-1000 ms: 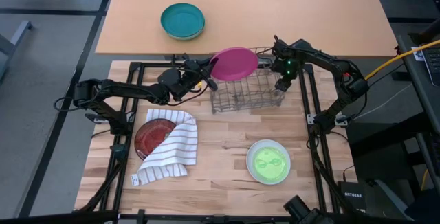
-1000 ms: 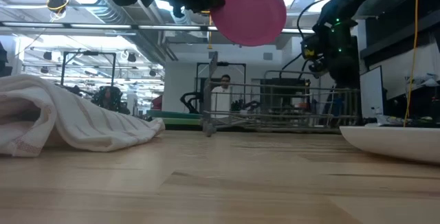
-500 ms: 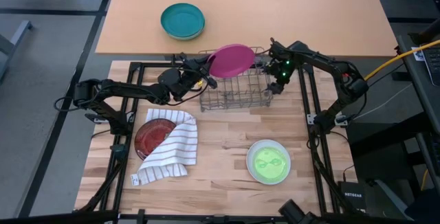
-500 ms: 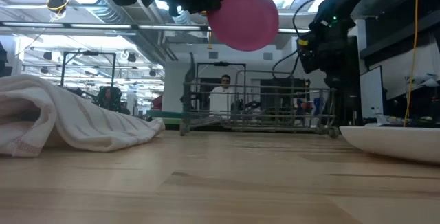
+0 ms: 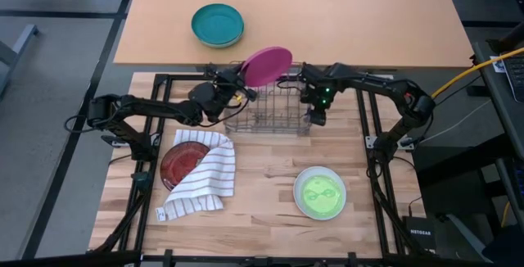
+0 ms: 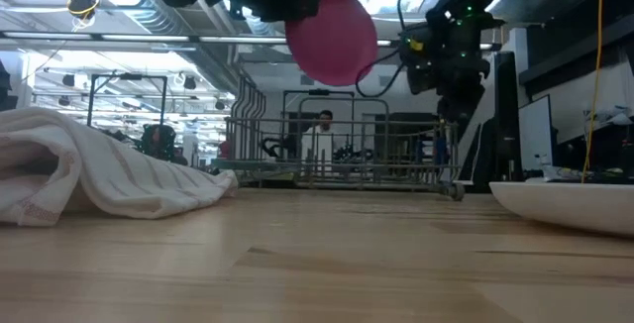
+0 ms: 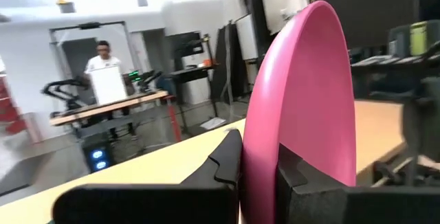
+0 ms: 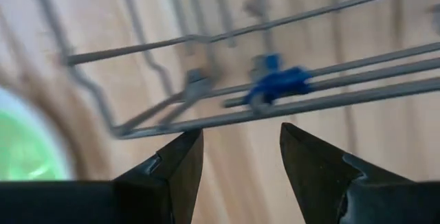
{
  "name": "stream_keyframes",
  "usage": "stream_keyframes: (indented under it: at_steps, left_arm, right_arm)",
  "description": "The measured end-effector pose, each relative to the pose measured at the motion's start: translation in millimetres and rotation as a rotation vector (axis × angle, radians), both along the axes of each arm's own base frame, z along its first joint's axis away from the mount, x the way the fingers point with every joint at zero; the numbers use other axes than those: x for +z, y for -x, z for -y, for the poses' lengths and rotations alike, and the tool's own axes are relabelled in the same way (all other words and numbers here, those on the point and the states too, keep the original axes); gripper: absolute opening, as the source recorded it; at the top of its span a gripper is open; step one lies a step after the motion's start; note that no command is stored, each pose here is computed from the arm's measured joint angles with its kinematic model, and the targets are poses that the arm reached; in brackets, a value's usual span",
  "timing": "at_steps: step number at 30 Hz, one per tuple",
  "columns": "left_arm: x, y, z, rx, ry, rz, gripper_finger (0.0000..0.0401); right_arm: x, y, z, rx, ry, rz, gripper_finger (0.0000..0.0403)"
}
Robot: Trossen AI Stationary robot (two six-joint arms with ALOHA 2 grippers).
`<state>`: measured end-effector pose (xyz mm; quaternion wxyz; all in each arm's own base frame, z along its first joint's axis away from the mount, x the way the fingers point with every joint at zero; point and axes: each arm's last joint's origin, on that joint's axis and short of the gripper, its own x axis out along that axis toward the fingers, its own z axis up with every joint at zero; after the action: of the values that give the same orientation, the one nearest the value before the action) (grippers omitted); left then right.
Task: Sort dishes
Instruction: Put the pink plate in the dish rack
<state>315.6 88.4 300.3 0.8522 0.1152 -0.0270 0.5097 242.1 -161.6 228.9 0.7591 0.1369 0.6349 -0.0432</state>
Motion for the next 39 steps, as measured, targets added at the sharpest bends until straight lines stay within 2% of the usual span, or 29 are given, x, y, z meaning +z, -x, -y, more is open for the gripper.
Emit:
stream_keyframes:
  at_steps: [7,16,25,28,33,39]
  left_arm:
    - [-1.3,0.9,15.9,0.168,0.028,-0.049,0.0019]
    - [-6.4,-3.2,42.5,0.141,0.101,0.012,0.0019]
    - [-20.0,-4.7,44.6,0.131,0.188,0.031,0.0019]
    - [-20.6,-4.7,44.6,0.13,0.196,0.04,0.0019]
    - [-20.6,-4.8,45.0,0.128,0.198,0.044,0.0019]
    - [-23.0,-5.4,46.0,0.104,0.216,0.05,0.0019]
  right_arm:
    - [-0.1,-3.7,-1.4,0.013,0.164,-0.081,0.0198]
    - [6.0,-0.5,-1.2,0.056,0.217,-0.082,0.0198]
    - [29.3,11.9,-4.1,0.094,0.4,-0.103,0.0198]
    - [41.1,15.1,-6.3,0.116,0.448,-0.047,0.0198]
    - [64.9,16.3,-8.4,0.164,0.558,0.126,0.0198]
    - [92.9,13.8,-8.6,0.285,0.743,0.33,0.0198]
